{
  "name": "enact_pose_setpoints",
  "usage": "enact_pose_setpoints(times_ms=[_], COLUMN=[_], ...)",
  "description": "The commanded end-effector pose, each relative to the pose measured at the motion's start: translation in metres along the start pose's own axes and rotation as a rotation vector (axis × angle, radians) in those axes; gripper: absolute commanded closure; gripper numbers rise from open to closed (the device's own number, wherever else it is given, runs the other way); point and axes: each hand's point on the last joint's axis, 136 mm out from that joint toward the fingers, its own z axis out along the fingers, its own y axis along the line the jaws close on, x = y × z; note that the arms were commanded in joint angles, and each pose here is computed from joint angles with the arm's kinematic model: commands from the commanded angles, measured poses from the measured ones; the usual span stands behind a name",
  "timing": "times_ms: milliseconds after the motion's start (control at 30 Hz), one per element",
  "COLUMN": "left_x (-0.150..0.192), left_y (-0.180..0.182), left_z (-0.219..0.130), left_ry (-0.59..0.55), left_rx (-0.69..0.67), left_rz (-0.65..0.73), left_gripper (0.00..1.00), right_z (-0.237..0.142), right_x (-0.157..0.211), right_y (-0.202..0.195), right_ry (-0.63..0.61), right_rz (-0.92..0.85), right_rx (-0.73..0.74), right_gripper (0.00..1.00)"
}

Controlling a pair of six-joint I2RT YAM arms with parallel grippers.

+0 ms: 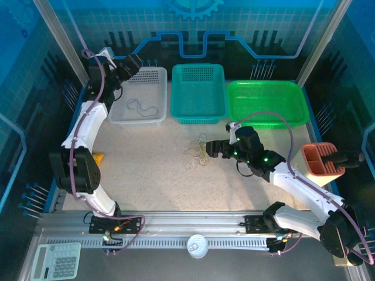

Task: Untangle the cables

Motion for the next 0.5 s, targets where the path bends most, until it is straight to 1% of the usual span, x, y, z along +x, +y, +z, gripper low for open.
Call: enact_pose_setpoints(times_ms=[0,100,200,300,467], left_x=[-0.008,0.005,0.028,0.061,0.136], left_y=[-0.018,-0.027,-0.035,-0.043,-0.057], left_z=[-0.024,-0.037,-0.054,-0.073,-0.108], left_ry=[-0.004,0.036,0.089,0.163,0.292], left_rx=[0.048,0.08,0.109,0.139,0.182], left_rz=[0.007,-0.019,-0.039,-0.054,-0.054], left_gripper=[0.01,0.01,0.01,0.01,0.01], right_z=[-0.003,0.002,0.008,0.015,0.031], right_x=[-0.008,-0.005,0.002,0.01,0.024], right_y=[-0.013,-0.016,-0.016,-0.019,-0.024], right_ry=[-0.005,0.02,0.046,0.062,0.128], right_rz=[0.017,0.003,-0.016,-0.012,0.018], right_rx=[0.095,0.116,0.102,0.096,0.068], right_gripper=[0.0,0.0,0.0,0.07,0.26])
